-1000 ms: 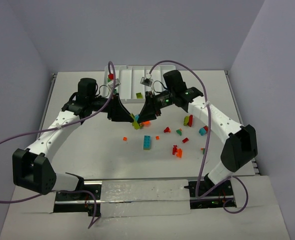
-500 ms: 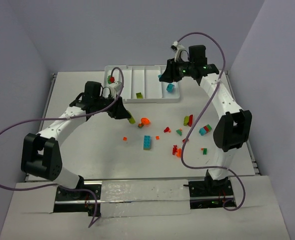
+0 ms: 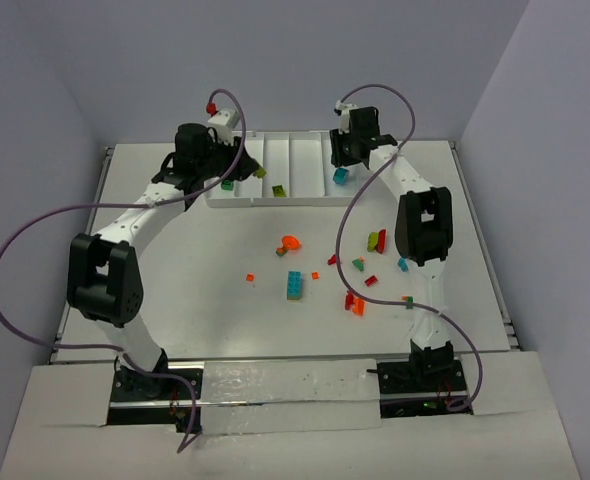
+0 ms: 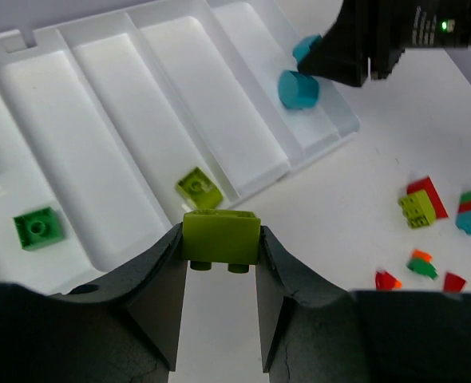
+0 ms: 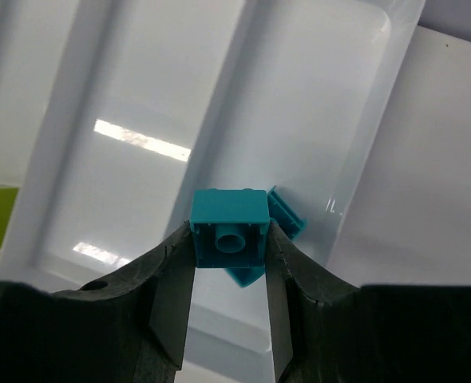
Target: Sort the legos into containers by color
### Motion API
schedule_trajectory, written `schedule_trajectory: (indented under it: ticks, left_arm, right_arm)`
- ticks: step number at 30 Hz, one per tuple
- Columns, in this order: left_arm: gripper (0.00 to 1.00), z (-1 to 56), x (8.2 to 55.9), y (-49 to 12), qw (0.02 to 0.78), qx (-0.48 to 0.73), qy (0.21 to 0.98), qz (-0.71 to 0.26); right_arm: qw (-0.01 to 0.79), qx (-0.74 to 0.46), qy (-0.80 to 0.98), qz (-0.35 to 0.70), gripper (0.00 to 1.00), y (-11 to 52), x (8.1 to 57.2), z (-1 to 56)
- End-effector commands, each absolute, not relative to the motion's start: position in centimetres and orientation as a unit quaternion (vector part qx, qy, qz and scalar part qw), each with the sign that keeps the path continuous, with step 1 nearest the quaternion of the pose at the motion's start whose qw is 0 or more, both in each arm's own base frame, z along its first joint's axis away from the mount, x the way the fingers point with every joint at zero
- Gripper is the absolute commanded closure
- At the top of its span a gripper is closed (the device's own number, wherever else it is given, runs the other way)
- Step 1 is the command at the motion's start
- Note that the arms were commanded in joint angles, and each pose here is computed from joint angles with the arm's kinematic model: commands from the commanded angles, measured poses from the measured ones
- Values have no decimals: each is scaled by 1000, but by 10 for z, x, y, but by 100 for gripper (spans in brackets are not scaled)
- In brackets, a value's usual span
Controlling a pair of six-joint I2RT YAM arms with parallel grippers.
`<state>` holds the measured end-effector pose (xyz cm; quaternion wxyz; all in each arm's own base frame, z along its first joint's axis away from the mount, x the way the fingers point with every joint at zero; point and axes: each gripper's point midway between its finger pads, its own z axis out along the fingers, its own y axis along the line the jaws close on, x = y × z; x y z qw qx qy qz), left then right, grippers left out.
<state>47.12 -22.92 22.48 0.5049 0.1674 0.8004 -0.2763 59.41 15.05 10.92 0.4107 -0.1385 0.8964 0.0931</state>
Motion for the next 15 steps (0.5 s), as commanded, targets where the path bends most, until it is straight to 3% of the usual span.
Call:
schedule_trajectory:
  ticks: [1,2,4,6,8,11,15]
  left_arm:
    - [100,260,516,-227,571,133,771,-249]
    - [100,250,519,-226,566,130,777,-244]
    - [100,253,535,-231,574,128,772,-241]
    - [100,246,547,-234,575,123,774,-237]
    - [100,237,556,-239,572,125,775,-236]
    - [100,236,569,-252,580,130,769,-236]
    - [100,224,584,-265,583,131,766,-236]
  right_arm:
    - [485,-119,864,66,90,148,631,148]
    - [487,-118,863,65,88,147,632,150]
    - [489,-114,862,63,72,146,637,144]
    - [490,-110,862,63,47,147,639,143]
    - [493,-107,861,62,33,146,641,144]
    - [492,-105,862,64,22,145,640,145]
    - [493,-106,860,73,19,148,634,155]
